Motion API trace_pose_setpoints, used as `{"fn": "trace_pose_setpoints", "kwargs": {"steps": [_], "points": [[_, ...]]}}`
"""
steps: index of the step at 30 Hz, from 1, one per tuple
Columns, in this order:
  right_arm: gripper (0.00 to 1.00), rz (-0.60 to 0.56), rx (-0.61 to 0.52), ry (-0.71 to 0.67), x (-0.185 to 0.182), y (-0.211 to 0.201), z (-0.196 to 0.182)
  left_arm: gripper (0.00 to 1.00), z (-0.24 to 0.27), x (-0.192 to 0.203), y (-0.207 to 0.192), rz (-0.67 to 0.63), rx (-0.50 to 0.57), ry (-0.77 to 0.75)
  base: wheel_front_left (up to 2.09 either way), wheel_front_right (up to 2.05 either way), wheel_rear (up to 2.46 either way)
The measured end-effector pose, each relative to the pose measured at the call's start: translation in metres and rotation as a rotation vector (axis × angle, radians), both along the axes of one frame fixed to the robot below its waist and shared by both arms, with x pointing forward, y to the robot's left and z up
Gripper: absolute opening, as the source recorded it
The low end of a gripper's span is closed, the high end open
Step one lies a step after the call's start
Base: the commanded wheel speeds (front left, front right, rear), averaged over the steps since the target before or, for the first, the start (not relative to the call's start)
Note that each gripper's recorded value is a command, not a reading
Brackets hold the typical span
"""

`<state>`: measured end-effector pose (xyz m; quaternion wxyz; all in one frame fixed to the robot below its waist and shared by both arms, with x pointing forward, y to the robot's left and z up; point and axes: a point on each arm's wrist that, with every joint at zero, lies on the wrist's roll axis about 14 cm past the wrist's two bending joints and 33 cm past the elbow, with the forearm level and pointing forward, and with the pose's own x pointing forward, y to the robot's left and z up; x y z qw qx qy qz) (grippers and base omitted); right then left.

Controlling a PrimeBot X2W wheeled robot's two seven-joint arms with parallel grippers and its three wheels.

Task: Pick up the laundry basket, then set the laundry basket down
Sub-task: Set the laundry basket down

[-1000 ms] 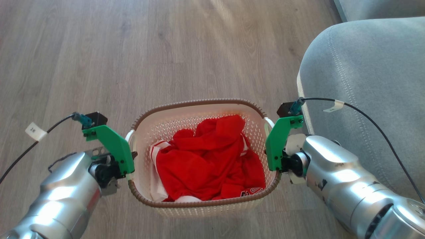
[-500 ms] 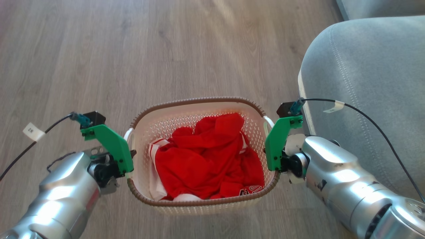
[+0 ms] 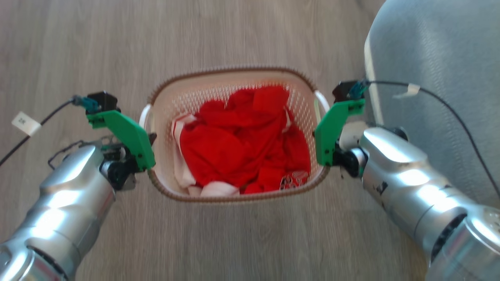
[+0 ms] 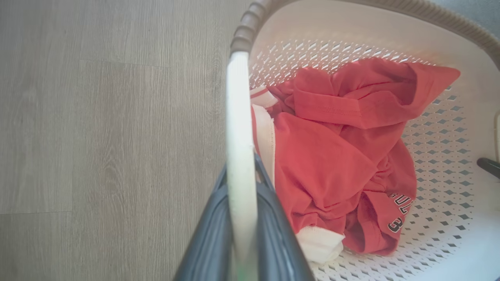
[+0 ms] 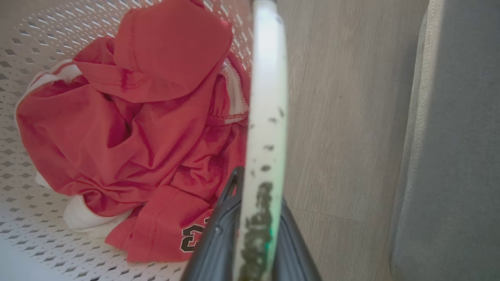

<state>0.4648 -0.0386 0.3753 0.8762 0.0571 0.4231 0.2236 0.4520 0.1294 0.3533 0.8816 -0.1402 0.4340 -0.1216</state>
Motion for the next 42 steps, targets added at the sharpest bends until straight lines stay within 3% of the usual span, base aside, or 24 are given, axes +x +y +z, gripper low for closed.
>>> {"fn": "trace_pose_setpoints", "kwargs": {"steps": [17,27,42], "points": [[0.0,-0.002,0.016,-0.029,0.056,0.01,-0.076,0.0,-0.068,0.048,0.008,0.022,0.033,-0.04,0.0,0.0,0.0],[0.0,-0.015,0.002,-0.013,0.066,-0.001,-0.136,0.0,-0.118,0.054,-0.002,0.003,0.034,-0.035,0.0,0.0,0.0],[0.0,-0.059,0.0,0.01,0.068,-0.009,-0.196,0.0,-0.17,0.05,-0.01,-0.025,0.029,-0.011,0.0,0.0,0.0]]}}
